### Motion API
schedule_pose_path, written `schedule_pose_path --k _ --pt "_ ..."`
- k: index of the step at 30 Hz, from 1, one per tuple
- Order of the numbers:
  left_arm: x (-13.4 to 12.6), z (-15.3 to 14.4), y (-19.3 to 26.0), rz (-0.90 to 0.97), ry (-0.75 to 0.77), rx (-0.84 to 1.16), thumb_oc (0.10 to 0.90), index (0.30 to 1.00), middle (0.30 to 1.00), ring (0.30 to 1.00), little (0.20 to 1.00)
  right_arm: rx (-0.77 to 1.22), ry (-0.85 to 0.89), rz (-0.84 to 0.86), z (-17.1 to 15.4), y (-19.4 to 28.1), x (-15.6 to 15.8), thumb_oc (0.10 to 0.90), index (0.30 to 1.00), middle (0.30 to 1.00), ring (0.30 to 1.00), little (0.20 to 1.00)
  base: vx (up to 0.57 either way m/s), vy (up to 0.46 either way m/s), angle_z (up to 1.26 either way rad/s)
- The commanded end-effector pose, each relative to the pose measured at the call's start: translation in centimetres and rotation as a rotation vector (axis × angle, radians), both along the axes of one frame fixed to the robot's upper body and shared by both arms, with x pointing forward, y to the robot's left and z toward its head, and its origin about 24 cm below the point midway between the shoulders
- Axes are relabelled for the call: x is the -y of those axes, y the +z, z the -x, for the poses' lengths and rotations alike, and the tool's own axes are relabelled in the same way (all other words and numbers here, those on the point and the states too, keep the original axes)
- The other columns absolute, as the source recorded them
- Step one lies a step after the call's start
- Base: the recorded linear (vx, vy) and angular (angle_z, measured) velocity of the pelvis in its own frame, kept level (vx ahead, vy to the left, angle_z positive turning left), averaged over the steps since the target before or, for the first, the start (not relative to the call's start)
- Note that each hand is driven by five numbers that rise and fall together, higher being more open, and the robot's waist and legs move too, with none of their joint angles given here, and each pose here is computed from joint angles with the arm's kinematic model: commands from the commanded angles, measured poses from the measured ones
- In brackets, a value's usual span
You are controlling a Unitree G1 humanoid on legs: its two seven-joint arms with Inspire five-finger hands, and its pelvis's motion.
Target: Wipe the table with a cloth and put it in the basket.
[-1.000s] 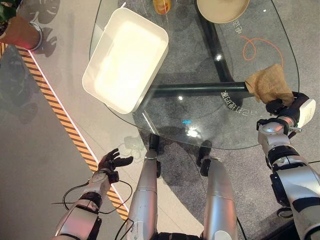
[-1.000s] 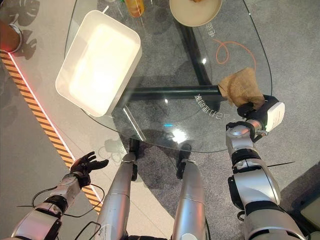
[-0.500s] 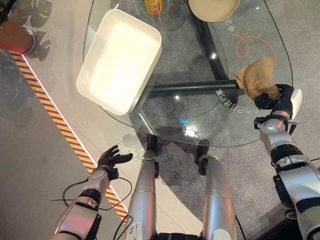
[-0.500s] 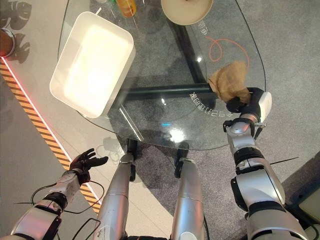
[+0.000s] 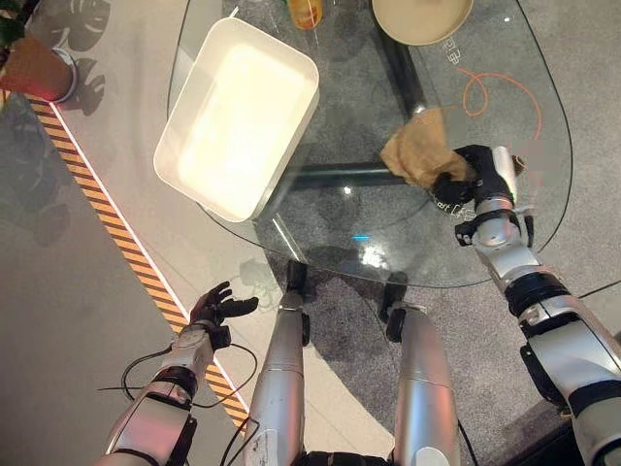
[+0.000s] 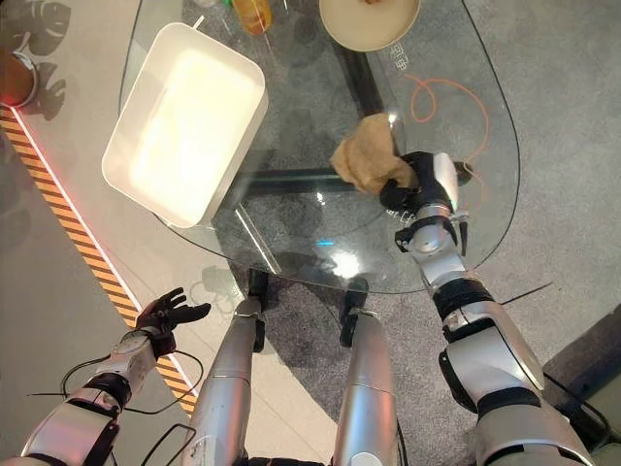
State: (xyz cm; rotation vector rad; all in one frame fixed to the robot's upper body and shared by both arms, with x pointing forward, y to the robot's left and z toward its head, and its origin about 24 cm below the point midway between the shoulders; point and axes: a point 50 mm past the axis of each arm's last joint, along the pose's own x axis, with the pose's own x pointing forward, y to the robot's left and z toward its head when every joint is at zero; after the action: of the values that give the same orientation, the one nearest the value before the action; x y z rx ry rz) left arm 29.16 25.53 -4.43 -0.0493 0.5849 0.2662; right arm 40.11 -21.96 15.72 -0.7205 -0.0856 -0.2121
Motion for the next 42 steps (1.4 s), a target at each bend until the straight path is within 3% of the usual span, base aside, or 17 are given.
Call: schedule_pose_path --k 1,14,21,33,42 --pt "-1.4 1.6 -0.9 -0.017 0.071 -0.029 0.800 0.900 0.900 0.900 0.900 0.077 0.236 0.090 -0.5 3.0 -4.9 0.100 0.300 0.300 0.300 0.200 0.00 0.000 0.00" --pt "0.1 1.1 -1.0 0.006 0.066 -0.011 0.800 0.900 0.900 0.900 0.900 -0.049 0.555 0.196 1.2 0.5 -11.8 0.100 0.300 0.300 0.300 0.200 0.00 0.000 0.00" --pt "0.6 0.9 -0.9 0.056 0.088 0.024 0.800 0.900 0.900 0.900 0.900 -0.104 0.642 0.185 2.1 -0.7 -13.4 0.100 0.300 0.300 0.300 0.200 0.00 0.005 0.00" --pt "0.6 0.5 -0.5 0.138 0.155 0.067 0.800 0.900 0.900 0.900 0.900 -0.069 0.576 0.117 1.9 -0.5 -13.1 0.100 0.300 0.300 0.300 0.200 0.00 0.000 0.00" --pt "-1.6 -0.3 2.2 0.335 0.469 0.357 0.800 0.900 0.900 0.900 0.900 0.060 0.469 -0.066 1.5 1.2 -11.4 0.100 0.300 0.300 0.300 0.200 0.00 0.000 0.00"
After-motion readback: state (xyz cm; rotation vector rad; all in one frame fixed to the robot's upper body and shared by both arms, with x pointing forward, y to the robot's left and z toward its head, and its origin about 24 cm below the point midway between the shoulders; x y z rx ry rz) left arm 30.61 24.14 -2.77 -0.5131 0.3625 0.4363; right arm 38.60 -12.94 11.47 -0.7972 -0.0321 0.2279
